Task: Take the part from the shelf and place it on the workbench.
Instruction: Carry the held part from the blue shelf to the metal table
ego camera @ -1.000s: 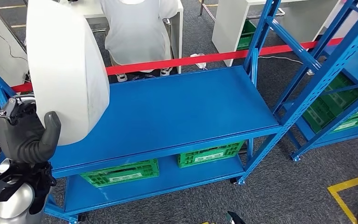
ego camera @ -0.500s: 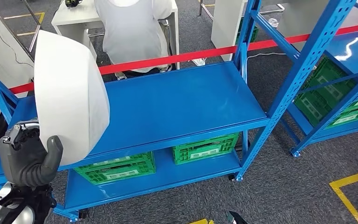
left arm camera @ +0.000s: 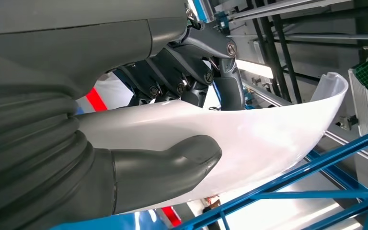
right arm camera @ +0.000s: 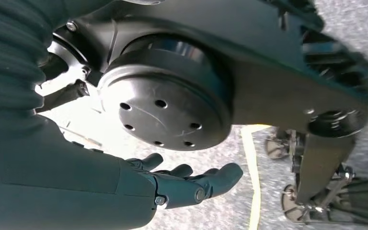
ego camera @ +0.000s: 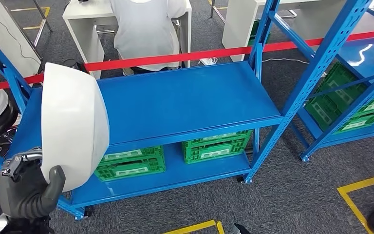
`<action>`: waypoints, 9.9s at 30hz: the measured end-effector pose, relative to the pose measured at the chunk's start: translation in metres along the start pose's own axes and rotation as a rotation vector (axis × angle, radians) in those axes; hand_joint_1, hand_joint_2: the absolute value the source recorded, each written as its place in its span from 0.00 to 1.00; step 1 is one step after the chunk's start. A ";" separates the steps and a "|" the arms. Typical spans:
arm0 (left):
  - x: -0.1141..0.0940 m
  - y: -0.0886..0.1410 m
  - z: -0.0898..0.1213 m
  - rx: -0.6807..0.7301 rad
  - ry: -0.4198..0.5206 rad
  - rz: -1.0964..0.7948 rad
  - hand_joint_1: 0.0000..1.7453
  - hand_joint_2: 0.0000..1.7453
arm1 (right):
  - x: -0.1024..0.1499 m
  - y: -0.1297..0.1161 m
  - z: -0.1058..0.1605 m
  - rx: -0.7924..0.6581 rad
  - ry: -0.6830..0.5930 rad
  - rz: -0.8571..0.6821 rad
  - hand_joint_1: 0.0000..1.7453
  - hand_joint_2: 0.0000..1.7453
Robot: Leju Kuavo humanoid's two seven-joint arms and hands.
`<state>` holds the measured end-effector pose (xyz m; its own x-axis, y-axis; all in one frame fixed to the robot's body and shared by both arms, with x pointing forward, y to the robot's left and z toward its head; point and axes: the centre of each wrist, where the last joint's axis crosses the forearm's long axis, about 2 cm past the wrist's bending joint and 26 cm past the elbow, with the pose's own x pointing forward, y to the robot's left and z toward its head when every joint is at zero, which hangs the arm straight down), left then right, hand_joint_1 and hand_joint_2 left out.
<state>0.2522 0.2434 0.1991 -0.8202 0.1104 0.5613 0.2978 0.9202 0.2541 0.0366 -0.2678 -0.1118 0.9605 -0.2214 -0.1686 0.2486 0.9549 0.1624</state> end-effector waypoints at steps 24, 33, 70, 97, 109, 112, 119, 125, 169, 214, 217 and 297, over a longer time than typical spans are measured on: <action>0.011 -0.003 0.009 0.001 -0.002 -0.038 1.00 1.00 | 0.004 -0.001 0.001 0.022 -0.006 0.005 0.00 1.00; 0.020 -0.004 0.022 0.026 0.013 -0.055 1.00 1.00 | 0.000 -0.001 0.000 0.040 0.008 0.007 0.00 1.00; 0.025 -0.010 0.008 0.056 0.008 -0.046 1.00 1.00 | 0.003 0.001 0.001 0.065 -0.004 -0.058 0.00 1.00; 0.010 0.001 -0.012 0.039 -0.001 -0.069 1.00 1.00 | 0.006 0.000 0.002 0.060 0.001 -0.112 0.00 1.00; 0.009 0.001 -0.014 0.034 -0.002 -0.069 1.00 1.00 | 0.006 0.000 0.002 0.061 -0.013 -0.115 0.00 1.00; 0.008 0.002 -0.013 0.037 0.007 -0.065 1.00 1.00 | 0.006 0.000 0.002 0.065 -0.013 -0.103 0.00 1.00; 0.007 0.004 -0.014 0.041 -0.003 -0.058 1.00 1.00 | 0.006 0.000 0.002 0.070 -0.015 -0.091 0.00 1.00; 0.004 0.005 -0.013 0.050 0.011 -0.038 1.00 1.00 | 0.006 -0.001 0.002 0.058 -0.006 -0.094 0.00 1.00; -0.002 0.000 -0.003 0.025 0.044 -0.036 1.00 1.00 | 0.003 -0.006 0.002 0.071 -0.001 -0.066 0.00 1.00; -0.002 0.000 0.010 0.001 0.056 -0.023 1.00 1.00 | 0.005 -0.009 0.003 0.061 0.001 -0.013 0.00 1.00; -0.003 -0.001 0.013 0.003 0.067 -0.018 1.00 1.00 | 0.002 -0.012 0.002 0.057 0.009 -0.008 0.00 1.00; 0.004 -0.004 0.036 0.012 0.135 0.010 1.00 1.00 | 0.002 -0.012 0.002 0.082 0.012 0.037 0.00 1.00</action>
<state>0.2300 0.2534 0.1718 -0.7437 0.0683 0.6650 0.2986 0.9239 0.2391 0.0356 -0.2803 -0.1119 0.9678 -0.1834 -0.1722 0.2228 0.9428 0.2481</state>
